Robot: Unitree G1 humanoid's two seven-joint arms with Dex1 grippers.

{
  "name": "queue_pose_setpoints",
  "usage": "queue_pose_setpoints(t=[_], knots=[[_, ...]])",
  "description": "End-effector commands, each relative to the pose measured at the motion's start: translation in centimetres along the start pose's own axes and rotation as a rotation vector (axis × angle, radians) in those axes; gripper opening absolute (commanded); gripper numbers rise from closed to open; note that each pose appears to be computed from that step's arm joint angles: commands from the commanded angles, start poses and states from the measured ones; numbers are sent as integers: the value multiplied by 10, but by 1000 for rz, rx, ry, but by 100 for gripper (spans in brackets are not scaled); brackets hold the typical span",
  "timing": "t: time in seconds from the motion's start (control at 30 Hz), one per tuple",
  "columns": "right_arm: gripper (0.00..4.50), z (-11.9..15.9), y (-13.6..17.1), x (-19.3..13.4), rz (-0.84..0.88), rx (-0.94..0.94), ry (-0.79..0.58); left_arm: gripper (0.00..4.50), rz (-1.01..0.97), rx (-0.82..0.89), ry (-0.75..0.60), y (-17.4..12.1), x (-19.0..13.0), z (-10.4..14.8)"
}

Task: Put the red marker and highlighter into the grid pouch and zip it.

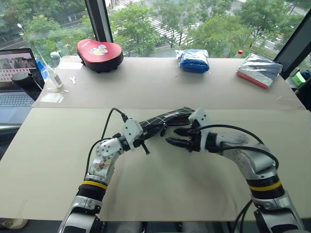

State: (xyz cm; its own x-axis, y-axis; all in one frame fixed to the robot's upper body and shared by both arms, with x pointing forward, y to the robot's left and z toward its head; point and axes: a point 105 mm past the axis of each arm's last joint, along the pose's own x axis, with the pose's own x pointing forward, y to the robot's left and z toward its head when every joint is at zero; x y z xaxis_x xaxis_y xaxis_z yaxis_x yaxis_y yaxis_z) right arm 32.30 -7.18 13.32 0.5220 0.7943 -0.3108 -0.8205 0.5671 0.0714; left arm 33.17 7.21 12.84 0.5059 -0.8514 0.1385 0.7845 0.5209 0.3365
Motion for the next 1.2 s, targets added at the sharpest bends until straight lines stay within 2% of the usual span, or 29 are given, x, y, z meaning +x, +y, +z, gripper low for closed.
queue_pose_setpoints(t=[0.03,0.27,0.4,0.6,0.83,1.03,1.2], knots=[[302,14,5,6,11,-35,-34,0,-6,32,-40,2,4,11],[302,23,4,18,4,-52,-54,0,-4,34,-47,2,6,12],[221,25,-2,16,-10,-68,-60,0,-4,32,-47,2,6,12],[10,23,-1,7,9,-85,-56,0,3,33,-49,3,6,12],[4,27,-11,-8,-24,-113,-49,0,9,31,-48,3,5,12],[4,15,-45,-60,-123,-235,111,0,13,27,-44,2,4,11],[4,18,-64,-99,-165,-299,204,0,7,23,-42,0,5,9]])
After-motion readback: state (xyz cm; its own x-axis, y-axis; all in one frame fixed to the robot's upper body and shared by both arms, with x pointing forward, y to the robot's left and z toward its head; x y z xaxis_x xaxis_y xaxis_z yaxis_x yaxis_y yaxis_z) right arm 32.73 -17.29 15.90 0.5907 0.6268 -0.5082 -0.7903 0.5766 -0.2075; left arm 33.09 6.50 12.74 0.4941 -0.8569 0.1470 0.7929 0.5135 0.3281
